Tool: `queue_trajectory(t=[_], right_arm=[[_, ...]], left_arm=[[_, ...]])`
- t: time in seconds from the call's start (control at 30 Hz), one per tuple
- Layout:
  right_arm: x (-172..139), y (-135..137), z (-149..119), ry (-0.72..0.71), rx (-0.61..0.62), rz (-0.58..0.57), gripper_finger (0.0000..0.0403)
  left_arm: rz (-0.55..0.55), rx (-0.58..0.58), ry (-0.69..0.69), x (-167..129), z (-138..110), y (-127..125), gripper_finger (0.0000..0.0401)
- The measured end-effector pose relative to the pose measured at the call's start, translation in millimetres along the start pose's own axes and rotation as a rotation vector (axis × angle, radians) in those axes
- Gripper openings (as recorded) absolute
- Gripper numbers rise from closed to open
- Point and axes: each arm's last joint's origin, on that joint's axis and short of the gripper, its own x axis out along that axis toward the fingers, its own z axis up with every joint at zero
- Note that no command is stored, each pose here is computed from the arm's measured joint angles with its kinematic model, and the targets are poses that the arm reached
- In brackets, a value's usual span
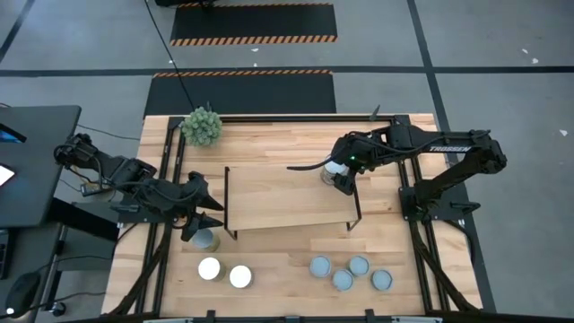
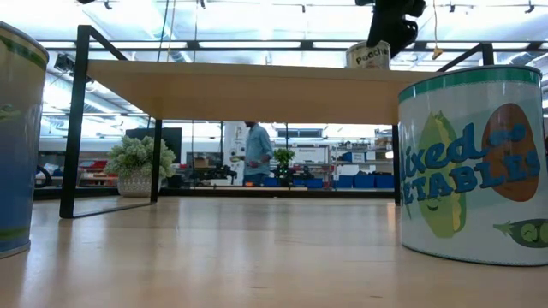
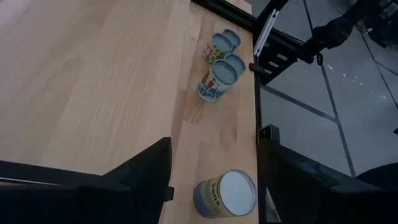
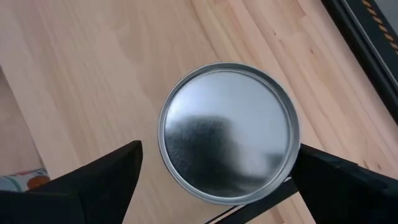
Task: Pick and place cans onto a shelf
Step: Put the canned peaches on the shelf, then put the canned oranges on the shelf
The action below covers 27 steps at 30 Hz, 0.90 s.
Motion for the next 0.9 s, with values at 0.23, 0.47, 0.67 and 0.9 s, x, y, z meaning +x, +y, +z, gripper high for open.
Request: queue_trajectory(t=[0.23,0.47,0.67,0.9], right_arm=[[-8.2,0.3,4.6,-0.026,-0.001,0.014,0.0400],[-23.3,-1.3,10.2,-0.058,-0.014,0.002,0.0400],[-43.7,-2.5,15.2,-0.093,-0.013,0.001,0.0400],[-67.3,11.8,36.8,-0.373,-0.036,0.024,0.0400]], left_arm=[[-0.049,0.022,-0.059,-0.8,5.7,-4.6,0.0245],[-0.098,0.025,-0.089,-1.4,9.4,-8.4,0.0245],[-0.229,0.016,-0.088,-2.9,13.6,-15.6,0.0245],[-0.275,0.016,-0.083,-2.8,14.9,-18.2,0.0245]])
